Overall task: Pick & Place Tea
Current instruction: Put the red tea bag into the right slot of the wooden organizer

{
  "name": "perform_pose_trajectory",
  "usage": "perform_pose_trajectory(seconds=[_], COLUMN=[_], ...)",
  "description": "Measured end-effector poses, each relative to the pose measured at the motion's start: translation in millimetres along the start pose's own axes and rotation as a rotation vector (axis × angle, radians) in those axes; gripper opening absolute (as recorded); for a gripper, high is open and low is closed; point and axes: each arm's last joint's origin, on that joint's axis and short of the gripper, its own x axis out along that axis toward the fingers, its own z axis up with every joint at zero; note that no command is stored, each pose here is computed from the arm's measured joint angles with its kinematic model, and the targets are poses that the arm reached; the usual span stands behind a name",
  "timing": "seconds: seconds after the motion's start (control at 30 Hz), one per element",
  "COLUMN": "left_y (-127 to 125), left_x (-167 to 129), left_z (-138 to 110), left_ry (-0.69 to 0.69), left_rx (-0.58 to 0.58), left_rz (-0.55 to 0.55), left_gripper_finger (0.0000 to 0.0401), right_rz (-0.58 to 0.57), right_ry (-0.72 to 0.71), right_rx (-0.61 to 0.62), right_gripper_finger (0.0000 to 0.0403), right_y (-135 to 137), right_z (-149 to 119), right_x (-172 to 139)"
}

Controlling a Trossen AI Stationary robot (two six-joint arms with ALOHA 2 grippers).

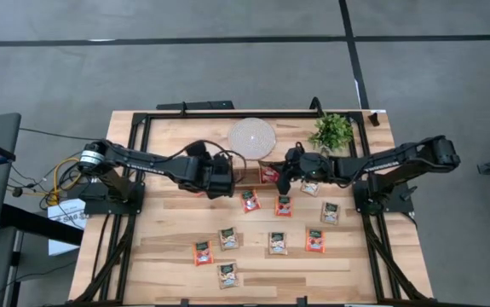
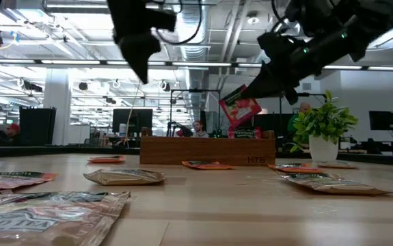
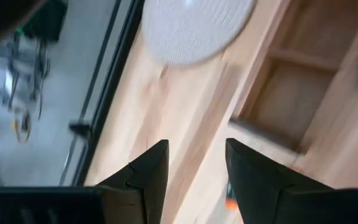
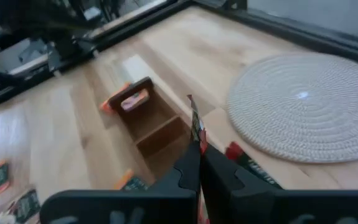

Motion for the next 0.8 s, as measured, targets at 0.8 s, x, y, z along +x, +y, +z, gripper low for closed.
perform_pose_trajectory(seconds=[0.8], left_y=[-23.4], left_x=[2.7], left_z=[-35.2], left_ry=[0.117], left_rx=[-0.116], left_rz=[-0.014], left_gripper_finger=[0.0151], right_rz=[-0.056], right_ry=[-0.131], right_rx=[0.046], right_gripper_finger=[0.0], right_y=[-10.2], right_z=[-29.1], right_x=[-8.1])
